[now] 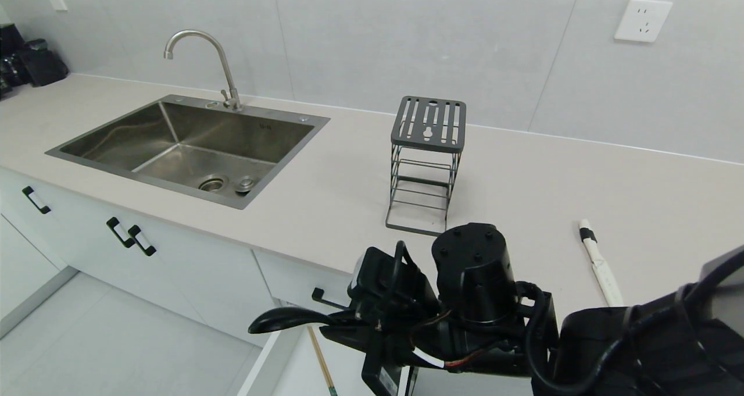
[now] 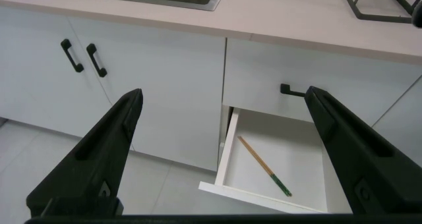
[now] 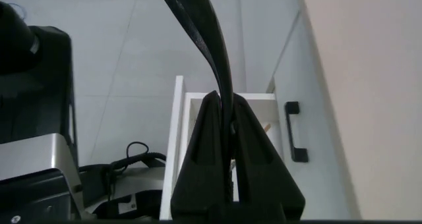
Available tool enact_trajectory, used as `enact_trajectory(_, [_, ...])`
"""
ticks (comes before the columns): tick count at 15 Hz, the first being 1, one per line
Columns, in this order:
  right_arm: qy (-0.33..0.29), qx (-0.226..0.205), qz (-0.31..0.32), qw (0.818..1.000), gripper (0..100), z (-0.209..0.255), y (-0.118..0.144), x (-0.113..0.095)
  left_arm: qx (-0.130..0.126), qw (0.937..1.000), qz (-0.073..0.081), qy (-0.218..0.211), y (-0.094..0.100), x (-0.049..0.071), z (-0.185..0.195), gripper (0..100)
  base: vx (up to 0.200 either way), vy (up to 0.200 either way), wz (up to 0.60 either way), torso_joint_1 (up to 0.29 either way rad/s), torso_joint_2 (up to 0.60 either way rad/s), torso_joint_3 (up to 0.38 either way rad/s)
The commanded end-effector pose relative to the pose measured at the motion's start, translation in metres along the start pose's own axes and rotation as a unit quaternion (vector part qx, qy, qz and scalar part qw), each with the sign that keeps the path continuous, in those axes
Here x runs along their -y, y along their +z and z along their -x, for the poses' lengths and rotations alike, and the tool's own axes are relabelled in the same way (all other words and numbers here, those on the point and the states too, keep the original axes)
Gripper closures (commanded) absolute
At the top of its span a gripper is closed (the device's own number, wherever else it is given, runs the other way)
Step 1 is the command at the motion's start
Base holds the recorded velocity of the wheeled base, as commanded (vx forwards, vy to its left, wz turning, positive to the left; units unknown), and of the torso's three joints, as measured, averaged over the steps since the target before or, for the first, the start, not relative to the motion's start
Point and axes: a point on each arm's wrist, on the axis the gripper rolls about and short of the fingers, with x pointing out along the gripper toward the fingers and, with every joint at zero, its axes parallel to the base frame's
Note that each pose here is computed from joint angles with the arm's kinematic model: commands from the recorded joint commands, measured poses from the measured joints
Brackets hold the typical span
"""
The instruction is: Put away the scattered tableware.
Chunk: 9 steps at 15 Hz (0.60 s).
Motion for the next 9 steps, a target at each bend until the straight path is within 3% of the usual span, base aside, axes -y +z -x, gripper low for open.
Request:
enact_trajectory(1, [0.007,0.0,0.002,1.0,100,-0.009,-0.001,-0.001,-0.001,1.0,0.0,0.0,0.0,0.0,0.0,0,0.0,0.0,0.0,0.0,0.0,0.0])
enact_trajectory(6, [0.028,0.017,0.019,0.999,100,-0.022,0.014,-0.03,-0.001,1.0,0.0,0.0,0.0,0.0,0.0,0,0.0,0.0,0.0,0.0,0.0,0.0])
enact_trajectory(9, [-0.065,-0.006,0.005,0.998,100,-0.021,0.014,-0.025,-0.001,1.0,0.0,0.0,0.0,0.0,0.0,0,0.0,0.0,0.0,0.0,0.0,0.0])
